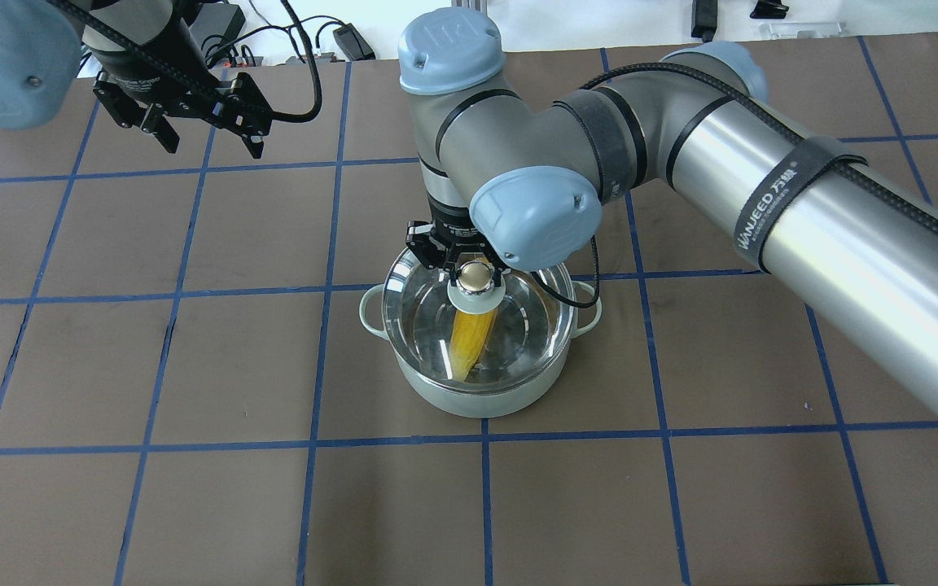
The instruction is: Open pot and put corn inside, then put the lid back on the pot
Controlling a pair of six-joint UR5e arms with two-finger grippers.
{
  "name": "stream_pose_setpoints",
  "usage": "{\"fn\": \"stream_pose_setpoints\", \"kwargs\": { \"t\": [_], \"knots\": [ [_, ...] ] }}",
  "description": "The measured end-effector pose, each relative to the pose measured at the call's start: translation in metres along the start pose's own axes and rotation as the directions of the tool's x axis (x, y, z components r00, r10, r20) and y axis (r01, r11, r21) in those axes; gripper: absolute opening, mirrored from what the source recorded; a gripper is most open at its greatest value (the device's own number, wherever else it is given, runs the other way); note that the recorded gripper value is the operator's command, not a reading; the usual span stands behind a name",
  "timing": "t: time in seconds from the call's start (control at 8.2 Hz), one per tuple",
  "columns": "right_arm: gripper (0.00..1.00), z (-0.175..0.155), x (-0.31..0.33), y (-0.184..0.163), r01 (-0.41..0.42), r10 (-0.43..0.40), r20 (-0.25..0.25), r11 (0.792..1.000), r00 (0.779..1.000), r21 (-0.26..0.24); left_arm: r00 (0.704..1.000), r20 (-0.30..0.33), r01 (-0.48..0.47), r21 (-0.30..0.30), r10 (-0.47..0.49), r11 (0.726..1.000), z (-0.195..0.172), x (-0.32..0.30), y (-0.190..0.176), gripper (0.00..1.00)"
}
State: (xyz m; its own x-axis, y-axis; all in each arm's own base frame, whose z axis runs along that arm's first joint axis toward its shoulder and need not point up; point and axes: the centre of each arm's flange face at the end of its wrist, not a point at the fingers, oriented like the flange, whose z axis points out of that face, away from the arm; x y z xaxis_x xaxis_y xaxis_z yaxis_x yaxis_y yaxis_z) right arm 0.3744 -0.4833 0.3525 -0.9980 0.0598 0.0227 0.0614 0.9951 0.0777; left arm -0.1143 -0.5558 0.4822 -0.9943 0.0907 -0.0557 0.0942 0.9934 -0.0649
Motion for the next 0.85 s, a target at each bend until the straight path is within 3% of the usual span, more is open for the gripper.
{"fn": "stream_pose_setpoints", "kwargs": {
  "t": [0.49, 0.73, 0.85],
  "knots": [
    [0.45, 0.0033, -0.0005, -0.0008, -0.001, 0.001, -0.002, 1.000, 1.000, -0.006, 1.000, 0.000, 0.000, -0.008, 0.000, 1.000, 0.0036, 0.0002, 0.0006, 1.00],
    [0.56, 0.0055, -0.0008, -0.0016, 0.002, -0.002, -0.004, 1.000, 1.000, -0.009, 1.000, -0.001, -0.001, -0.012, 0.001, 1.000, 0.0050, 0.0003, 0.0013, 1.00],
    [0.70, 0.0057, -0.0008, -0.0017, 0.002, -0.002, -0.005, 1.000, 1.000, -0.009, 1.000, -0.001, -0.001, -0.017, 0.001, 1.000, 0.0072, 0.0005, 0.0019, 1.00]
  ]
}}
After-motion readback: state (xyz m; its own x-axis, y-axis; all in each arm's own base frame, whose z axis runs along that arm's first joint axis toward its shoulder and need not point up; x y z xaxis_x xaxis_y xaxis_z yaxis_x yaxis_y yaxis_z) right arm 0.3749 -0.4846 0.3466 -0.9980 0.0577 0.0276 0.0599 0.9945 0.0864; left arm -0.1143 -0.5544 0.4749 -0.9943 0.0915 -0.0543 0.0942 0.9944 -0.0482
